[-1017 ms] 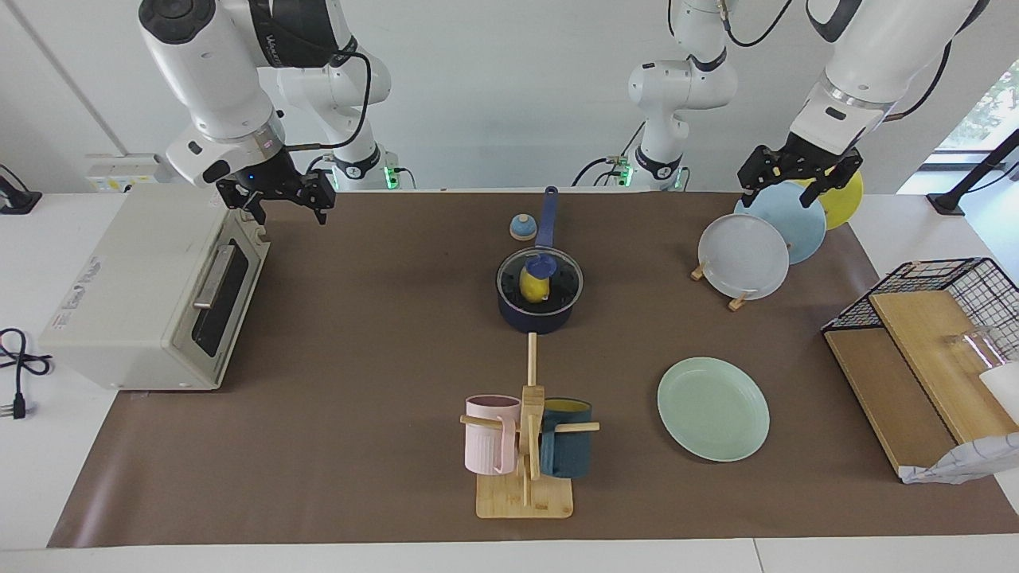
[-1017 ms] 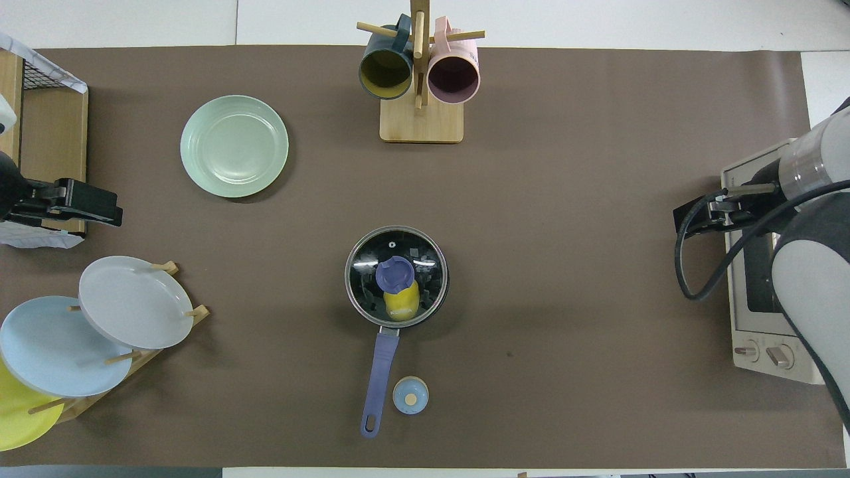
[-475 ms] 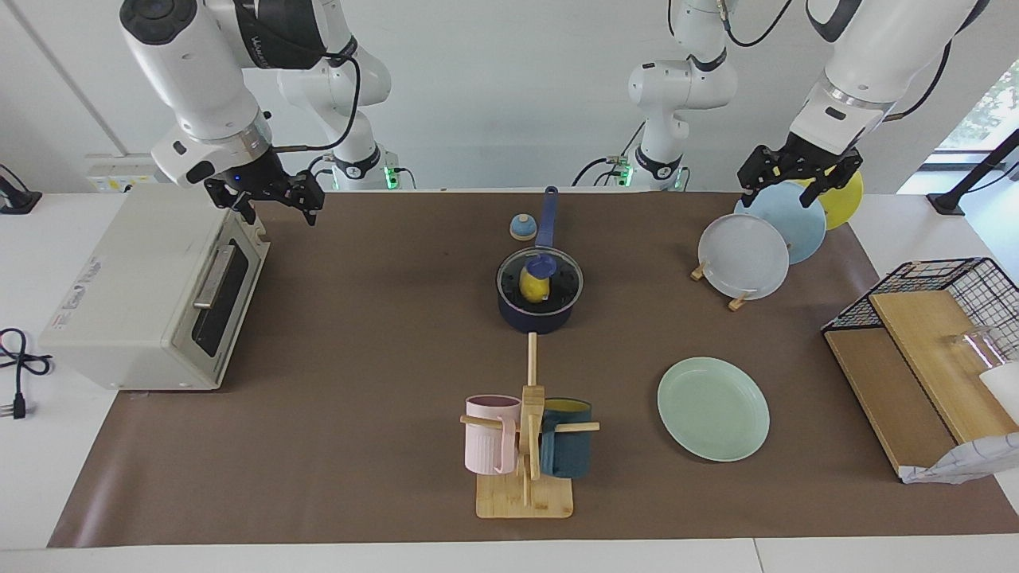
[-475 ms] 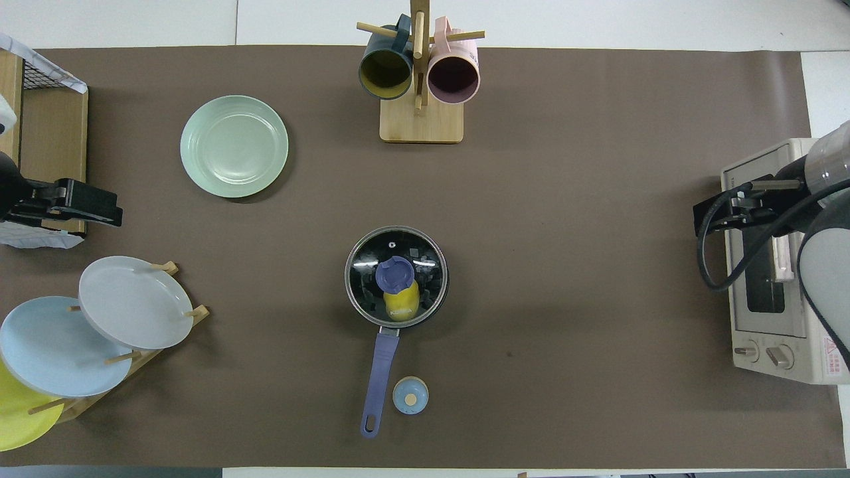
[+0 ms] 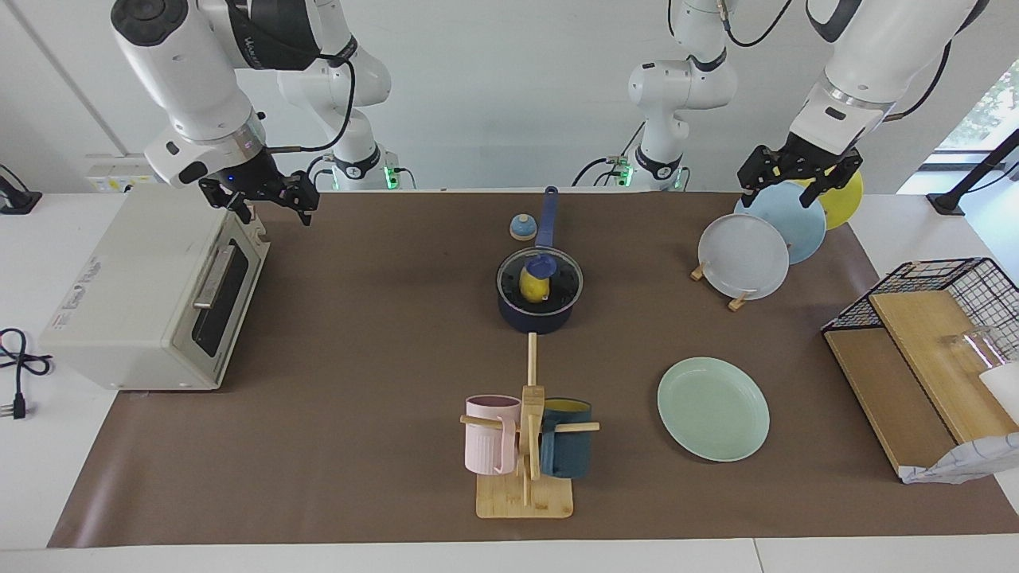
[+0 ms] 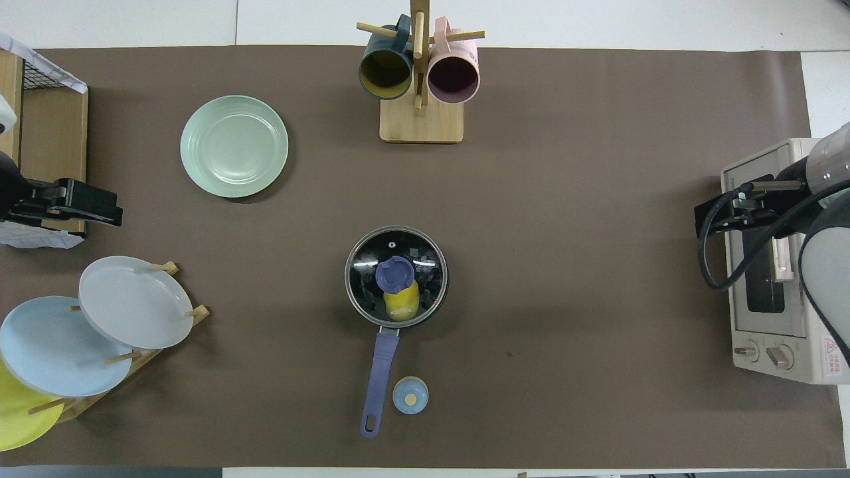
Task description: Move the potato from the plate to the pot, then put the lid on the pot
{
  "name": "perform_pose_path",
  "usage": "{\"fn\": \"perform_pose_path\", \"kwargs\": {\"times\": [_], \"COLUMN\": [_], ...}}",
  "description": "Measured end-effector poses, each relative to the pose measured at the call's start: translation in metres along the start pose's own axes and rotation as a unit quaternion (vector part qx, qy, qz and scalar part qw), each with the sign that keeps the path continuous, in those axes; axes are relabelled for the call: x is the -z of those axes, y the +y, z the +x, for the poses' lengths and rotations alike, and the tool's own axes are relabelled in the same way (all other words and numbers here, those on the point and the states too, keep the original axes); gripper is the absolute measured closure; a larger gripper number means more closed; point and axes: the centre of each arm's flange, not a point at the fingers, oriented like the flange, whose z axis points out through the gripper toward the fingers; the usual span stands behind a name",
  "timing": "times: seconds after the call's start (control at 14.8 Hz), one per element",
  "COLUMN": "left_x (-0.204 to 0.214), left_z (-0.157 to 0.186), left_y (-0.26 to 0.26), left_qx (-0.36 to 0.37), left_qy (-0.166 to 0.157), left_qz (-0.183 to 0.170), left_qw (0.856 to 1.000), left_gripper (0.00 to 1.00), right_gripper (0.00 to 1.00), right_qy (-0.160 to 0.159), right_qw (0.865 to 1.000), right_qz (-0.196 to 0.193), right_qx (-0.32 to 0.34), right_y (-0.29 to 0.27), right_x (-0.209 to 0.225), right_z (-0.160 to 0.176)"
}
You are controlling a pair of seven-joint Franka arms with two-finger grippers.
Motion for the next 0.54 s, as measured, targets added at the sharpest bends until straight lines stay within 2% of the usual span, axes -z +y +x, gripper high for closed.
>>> {"fn": "perform_pose_path", "kwargs": {"times": [0.54], "left_x": [0.0028], "left_z": [0.0034], "left_y": [0.0001], "left_qx": [0.000], "left_qy": [0.016], "left_qz": [-0.001], "left_qw": [1.000], "left_gripper": [0.00], "right_gripper": [0.00], "right_qy": [0.000], "right_qw": [1.000], "right_qz": [0.000], "right_qx": [0.000], "right_y": [0.0000], "right_x": [0.0000], "right_z": [0.0000]}}
